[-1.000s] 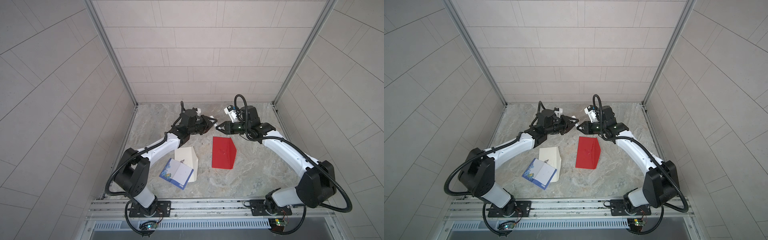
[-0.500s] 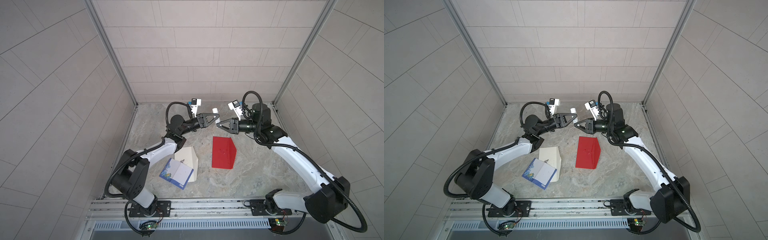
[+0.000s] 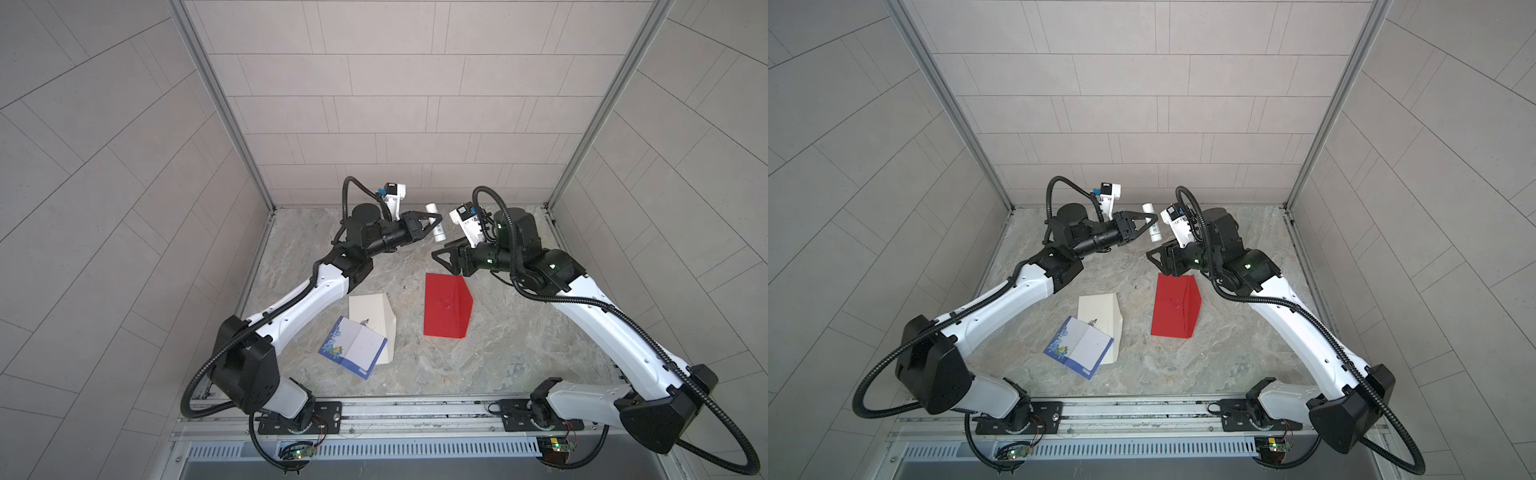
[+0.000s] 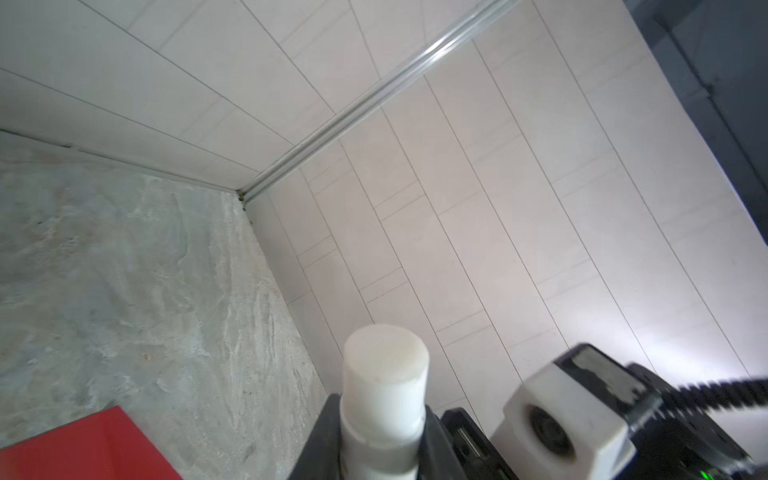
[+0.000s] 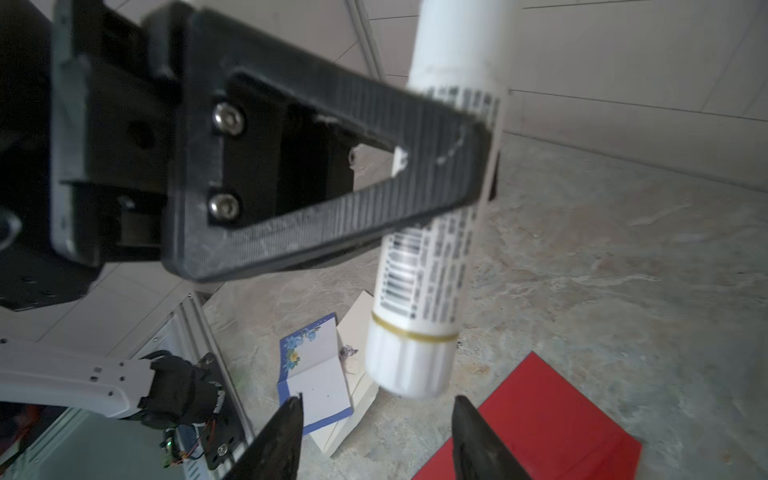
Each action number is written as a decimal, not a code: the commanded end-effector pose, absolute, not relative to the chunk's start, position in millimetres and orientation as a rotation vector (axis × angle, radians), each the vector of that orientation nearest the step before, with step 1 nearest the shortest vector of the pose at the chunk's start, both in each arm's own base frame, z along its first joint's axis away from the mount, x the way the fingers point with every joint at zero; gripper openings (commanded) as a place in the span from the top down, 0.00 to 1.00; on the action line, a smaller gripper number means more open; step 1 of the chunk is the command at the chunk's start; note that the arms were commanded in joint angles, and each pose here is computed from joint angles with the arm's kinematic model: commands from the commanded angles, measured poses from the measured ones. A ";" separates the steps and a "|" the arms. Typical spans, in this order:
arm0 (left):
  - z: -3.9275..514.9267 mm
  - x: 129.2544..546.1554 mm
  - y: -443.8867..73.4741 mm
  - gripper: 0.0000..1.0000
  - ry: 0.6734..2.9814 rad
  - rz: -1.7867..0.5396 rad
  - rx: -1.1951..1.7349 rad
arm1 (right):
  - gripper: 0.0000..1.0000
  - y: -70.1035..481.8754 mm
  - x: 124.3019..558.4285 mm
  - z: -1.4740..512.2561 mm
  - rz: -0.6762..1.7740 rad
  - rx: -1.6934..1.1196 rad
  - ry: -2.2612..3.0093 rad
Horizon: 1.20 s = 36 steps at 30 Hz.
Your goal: Place the letter into the envelope and seal it
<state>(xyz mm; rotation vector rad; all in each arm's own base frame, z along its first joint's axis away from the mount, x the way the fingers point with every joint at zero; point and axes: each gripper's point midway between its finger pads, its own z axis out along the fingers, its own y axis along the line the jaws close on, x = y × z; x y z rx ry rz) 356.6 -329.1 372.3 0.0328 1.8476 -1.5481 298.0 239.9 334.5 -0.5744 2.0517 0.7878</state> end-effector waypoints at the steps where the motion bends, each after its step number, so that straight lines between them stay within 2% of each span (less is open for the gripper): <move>1: 351.1 366.4 -325.6 1.00 1.967 -1.482 -0.111 | 0.44 219.8 314.0 337.5 0.581 -0.510 2.023; 15: 339.1 359.8 -339.6 1.00 1.984 -1.548 -0.156 | 0.51 242.1 324.0 320.2 0.650 -0.522 2.085; 18: 343.2 358.2 -340.0 1.00 1.959 -1.565 -0.147 | 0.60 237.3 330.9 314.4 0.604 -0.490 2.105; 24: 335.8 353.3 -343.1 1.00 1.983 -1.587 -0.126 | 0.88 230.2 335.2 325.3 0.643 -0.405 2.078; 27: 329.7 353.2 -341.9 1.00 1.995 -1.596 -0.115 | 0.96 235.6 325.4 334.2 0.812 -0.429 2.032; 29: 326.6 353.2 -341.0 1.00 1.994 -1.632 -0.090 | 1.00 241.9 312.5 344.2 1.015 -0.459 1.977; 32: 339.5 345.6 -343.5 1.00 1.886 -1.766 0.049 | 1.00 245.5 295.0 367.3 1.327 -0.489 1.860; 36: 362.1 308.5 -348.7 1.00 1.691 -1.917 0.380 | 1.00 250.5 265.9 389.3 1.530 -0.613 1.715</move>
